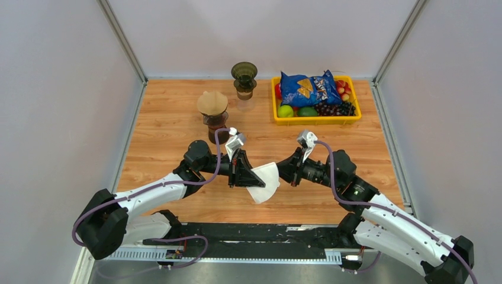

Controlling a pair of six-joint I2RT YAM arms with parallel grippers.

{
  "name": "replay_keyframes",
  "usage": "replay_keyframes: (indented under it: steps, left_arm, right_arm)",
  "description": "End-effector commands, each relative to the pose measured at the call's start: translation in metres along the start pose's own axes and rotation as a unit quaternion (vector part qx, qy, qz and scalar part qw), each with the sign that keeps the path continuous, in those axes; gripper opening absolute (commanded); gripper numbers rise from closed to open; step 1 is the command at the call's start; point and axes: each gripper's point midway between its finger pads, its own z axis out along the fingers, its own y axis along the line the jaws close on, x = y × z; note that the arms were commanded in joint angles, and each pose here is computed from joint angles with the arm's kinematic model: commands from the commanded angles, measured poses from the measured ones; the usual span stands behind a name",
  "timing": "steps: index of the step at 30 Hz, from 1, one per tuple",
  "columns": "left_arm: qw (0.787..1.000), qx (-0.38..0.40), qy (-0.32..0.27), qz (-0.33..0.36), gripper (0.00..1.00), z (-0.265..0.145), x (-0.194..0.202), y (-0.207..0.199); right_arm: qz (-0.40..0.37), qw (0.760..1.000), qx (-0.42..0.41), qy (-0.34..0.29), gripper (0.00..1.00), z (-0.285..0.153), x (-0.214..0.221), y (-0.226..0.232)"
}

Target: Place the coffee filter in the dripper

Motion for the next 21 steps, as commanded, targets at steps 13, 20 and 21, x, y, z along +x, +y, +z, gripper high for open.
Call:
replay_keyframes:
  steps: [13, 20, 21]
  left_arm:
    - [0.994, -0.095, -0.052, 0.020, 0.00, 0.000, -0.036, 0.020]
    - [0.992, -0.108, -0.052, 0.027, 0.00, -0.002, -0.038, 0.021]
    - [0.993, -0.107, -0.051, 0.026, 0.00, -0.002, -0.038, 0.021]
  right_arm:
    - [-0.028, 0.996, 0.078, -0.024, 0.49, -0.036, -0.011, -0.014]
    - [-0.036, 0.996, 0.076, -0.036, 0.56, -0.044, -0.017, -0.010]
    - [-0.036, 0.996, 0.073, -0.033, 0.56, -0.043, -0.016, -0.009]
